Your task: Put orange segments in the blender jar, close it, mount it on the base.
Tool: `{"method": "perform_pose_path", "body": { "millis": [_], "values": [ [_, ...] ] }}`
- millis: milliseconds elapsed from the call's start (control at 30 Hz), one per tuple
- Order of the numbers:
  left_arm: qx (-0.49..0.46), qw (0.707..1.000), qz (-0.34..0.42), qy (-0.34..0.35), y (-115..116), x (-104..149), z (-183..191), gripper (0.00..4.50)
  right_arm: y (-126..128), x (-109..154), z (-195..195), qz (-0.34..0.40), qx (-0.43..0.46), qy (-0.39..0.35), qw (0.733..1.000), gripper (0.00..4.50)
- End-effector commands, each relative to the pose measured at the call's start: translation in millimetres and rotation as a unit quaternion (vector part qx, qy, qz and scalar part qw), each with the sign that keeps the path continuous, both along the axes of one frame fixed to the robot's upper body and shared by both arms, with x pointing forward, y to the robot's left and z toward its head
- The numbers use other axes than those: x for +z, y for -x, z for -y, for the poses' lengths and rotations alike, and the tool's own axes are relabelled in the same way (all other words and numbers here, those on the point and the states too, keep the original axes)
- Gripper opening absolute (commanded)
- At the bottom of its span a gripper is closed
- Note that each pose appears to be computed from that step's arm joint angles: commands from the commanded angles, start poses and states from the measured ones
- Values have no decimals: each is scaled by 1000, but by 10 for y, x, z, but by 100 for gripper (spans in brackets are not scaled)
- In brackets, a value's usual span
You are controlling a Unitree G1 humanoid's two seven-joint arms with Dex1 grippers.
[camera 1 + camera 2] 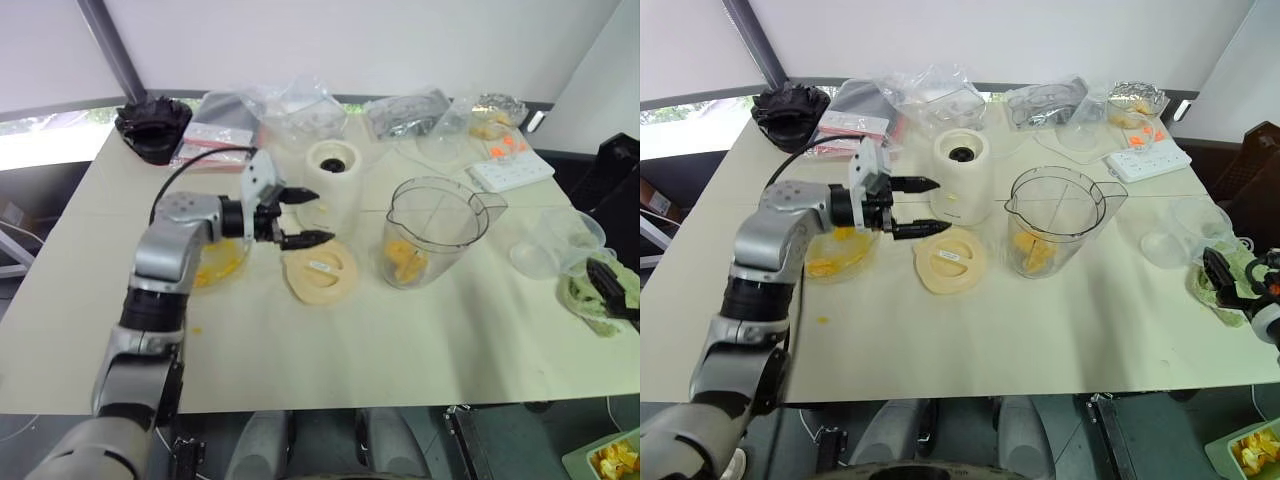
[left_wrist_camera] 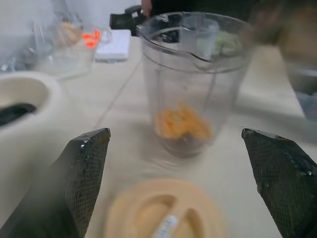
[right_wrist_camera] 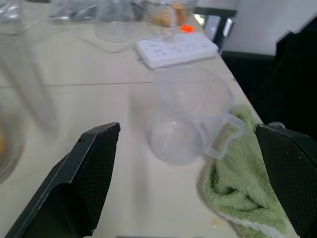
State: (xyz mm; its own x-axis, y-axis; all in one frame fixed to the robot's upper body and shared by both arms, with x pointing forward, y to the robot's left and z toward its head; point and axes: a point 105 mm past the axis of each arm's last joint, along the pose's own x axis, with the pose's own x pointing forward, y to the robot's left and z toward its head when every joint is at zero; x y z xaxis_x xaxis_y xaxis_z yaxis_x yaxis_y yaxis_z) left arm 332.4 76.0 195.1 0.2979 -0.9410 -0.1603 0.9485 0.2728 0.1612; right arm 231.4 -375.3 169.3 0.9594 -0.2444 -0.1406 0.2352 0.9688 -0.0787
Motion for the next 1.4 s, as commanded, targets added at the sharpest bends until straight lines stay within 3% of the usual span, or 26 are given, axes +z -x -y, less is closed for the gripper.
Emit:
{"method": "perform_pose_path", "body": {
  "millis": [33,400,1400],
  "values": [
    [-5,1000,11,-4,171,36,7,442,-97,-57,206,3,-26,-3,1000,450],
    [23,999,-16,-17,362,-261,19,442,-413,-365,745,-25,-105,6,994,450],
    [31,1000,5,2,366,-59,102,442,-806,-435,840,-5,-119,-1,993,450]
  ]
}}
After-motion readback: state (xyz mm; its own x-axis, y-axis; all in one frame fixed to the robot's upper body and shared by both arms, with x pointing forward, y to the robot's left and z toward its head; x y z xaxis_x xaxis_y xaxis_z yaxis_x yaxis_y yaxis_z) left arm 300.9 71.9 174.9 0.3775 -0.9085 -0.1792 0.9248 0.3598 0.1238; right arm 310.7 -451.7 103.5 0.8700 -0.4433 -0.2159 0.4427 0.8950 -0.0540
